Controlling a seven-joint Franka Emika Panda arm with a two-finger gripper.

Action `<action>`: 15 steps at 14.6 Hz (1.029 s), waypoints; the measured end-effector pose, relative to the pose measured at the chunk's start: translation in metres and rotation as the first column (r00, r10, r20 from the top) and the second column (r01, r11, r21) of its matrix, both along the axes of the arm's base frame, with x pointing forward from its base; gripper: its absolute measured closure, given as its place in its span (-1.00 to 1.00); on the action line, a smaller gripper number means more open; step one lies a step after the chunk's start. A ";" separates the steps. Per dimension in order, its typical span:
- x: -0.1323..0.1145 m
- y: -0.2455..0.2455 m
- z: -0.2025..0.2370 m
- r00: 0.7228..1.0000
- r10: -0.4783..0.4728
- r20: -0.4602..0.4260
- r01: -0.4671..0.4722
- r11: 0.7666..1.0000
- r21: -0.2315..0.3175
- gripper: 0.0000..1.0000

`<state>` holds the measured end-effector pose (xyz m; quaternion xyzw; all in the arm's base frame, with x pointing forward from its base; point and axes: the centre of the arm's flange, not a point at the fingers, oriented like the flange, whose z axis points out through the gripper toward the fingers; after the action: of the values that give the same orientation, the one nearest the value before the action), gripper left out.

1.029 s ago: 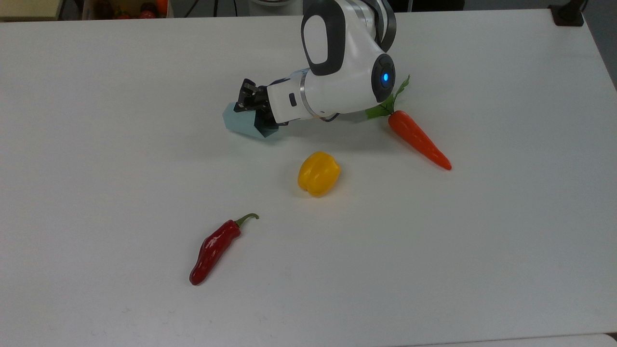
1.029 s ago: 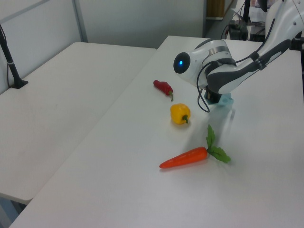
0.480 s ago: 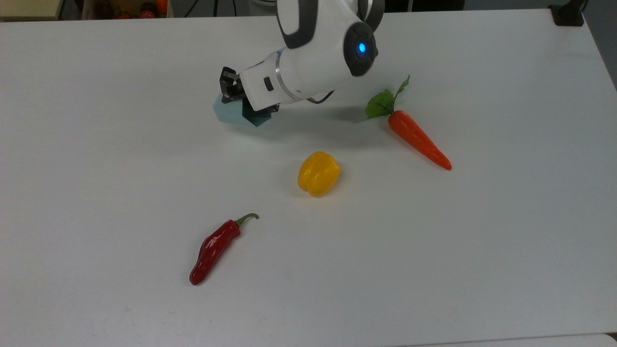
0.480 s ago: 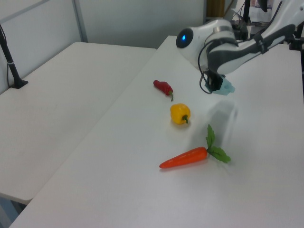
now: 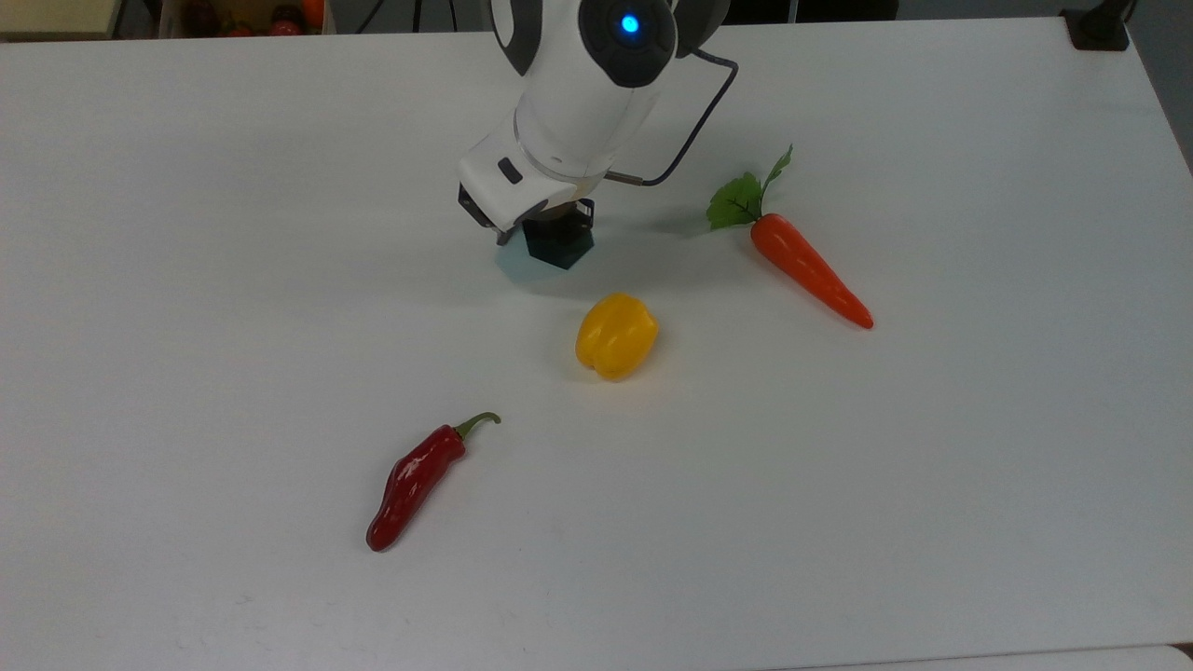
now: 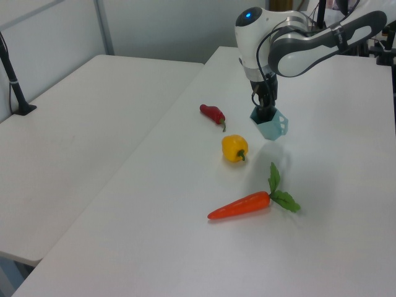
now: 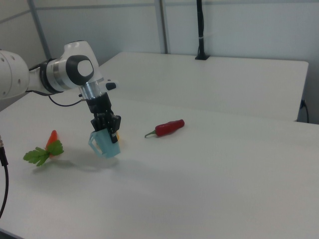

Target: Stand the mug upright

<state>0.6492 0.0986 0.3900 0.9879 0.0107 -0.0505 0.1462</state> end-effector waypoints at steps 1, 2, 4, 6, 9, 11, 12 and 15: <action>0.001 -0.001 -0.002 1.000 0.018 -0.001 -0.018 0.999 0.038 0.80; 0.003 -0.004 -0.004 0.999 0.049 -0.005 -0.049 0.995 0.087 0.80; 0.003 -0.012 -0.010 0.992 0.121 -0.024 -0.117 0.983 0.144 0.79; 0.002 -0.015 -0.016 0.987 0.160 -0.026 -0.154 0.975 0.157 0.75; 0.002 -0.015 -0.017 0.984 0.173 -0.028 -0.167 0.973 0.159 0.30; 0.001 -0.015 -0.011 0.984 0.177 -0.020 -0.172 0.972 0.158 -0.22; 0.001 -0.016 -0.006 0.984 0.176 -0.013 -0.172 0.972 0.157 -0.43; -0.003 -0.031 0.037 0.988 0.152 0.040 -0.157 0.976 0.150 -0.99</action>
<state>0.6461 0.0677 0.4271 0.9930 0.0893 -0.0242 0.0739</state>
